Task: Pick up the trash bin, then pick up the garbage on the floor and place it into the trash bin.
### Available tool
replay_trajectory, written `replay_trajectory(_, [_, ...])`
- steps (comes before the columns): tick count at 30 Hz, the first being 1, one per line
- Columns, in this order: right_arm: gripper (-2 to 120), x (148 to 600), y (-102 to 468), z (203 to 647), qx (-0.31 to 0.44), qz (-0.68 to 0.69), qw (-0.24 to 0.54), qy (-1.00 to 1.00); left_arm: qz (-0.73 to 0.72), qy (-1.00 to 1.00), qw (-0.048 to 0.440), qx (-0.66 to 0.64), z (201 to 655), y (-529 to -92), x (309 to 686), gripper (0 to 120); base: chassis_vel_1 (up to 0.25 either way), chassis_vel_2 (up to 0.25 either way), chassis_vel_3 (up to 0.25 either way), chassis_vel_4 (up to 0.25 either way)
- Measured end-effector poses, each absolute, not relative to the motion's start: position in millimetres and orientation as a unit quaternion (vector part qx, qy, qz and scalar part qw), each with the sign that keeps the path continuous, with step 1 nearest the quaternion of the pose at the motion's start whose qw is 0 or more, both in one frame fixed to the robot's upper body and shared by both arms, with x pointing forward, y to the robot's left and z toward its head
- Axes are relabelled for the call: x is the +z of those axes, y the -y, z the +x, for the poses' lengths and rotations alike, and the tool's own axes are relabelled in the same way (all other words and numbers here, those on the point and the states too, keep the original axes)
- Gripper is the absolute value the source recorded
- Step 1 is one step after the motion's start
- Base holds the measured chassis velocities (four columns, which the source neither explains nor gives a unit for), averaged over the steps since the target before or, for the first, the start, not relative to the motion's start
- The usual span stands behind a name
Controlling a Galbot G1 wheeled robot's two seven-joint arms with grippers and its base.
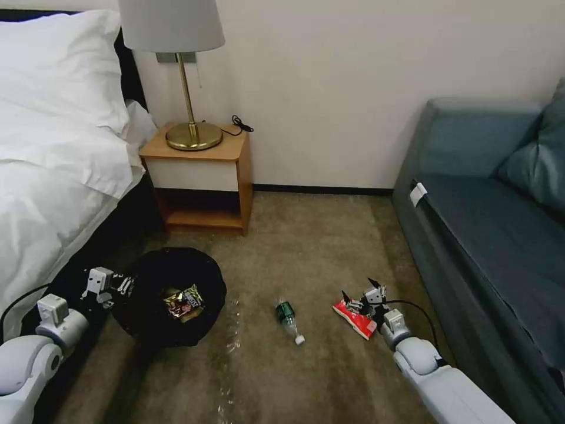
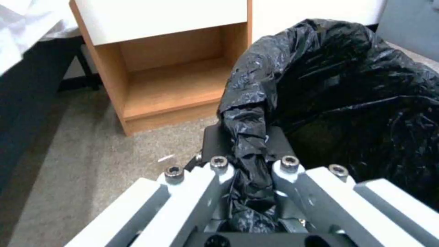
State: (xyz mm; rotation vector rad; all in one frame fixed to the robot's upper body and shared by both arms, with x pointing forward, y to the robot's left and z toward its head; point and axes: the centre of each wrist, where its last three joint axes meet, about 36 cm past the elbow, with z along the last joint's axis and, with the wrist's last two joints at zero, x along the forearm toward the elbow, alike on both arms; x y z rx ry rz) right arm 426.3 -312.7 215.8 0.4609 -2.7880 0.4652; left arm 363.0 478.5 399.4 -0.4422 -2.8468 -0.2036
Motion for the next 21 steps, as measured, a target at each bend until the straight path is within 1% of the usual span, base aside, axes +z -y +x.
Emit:
replay_trajectory(5, [100,214.4,315.1,423.4,0.172,0.169,0.147,0.959,-0.155,0.977,0.128,-0.068,361.6,-477.6,396.2,4,-0.026,0.034,0.036,-0.038])
replay_trajectory(11, [100,207.7,326.5,417.5,0.192,0.187,0.186,0.945,-0.155,0.977,0.129,-0.063,361.7,-477.3,392.0,4,0.000,0.000,0.000,0.000])
replay_trajectory(18, [100,201.0,338.6,421.0,0.195,0.225,0.222,0.929,-0.153,0.977,0.133,-0.062,359.2,-479.9,386.9,4,0.000,0.000,0.000,0.000])
replay_trajectory(20, [100,195.8,351.0,429.2,0.189,0.256,0.250,0.914,-0.151,0.980,0.119,-0.054,359.0,-479.7,381.1,4,0.000,0.000,0.000,0.000])
replay_trajectory(21, [100,195.8,351.0,429.2,0.189,0.256,0.250,0.914,-0.151,0.980,0.119,-0.054,359.0,-479.7,381.1,4,0.000,0.000,0.000,0.000])
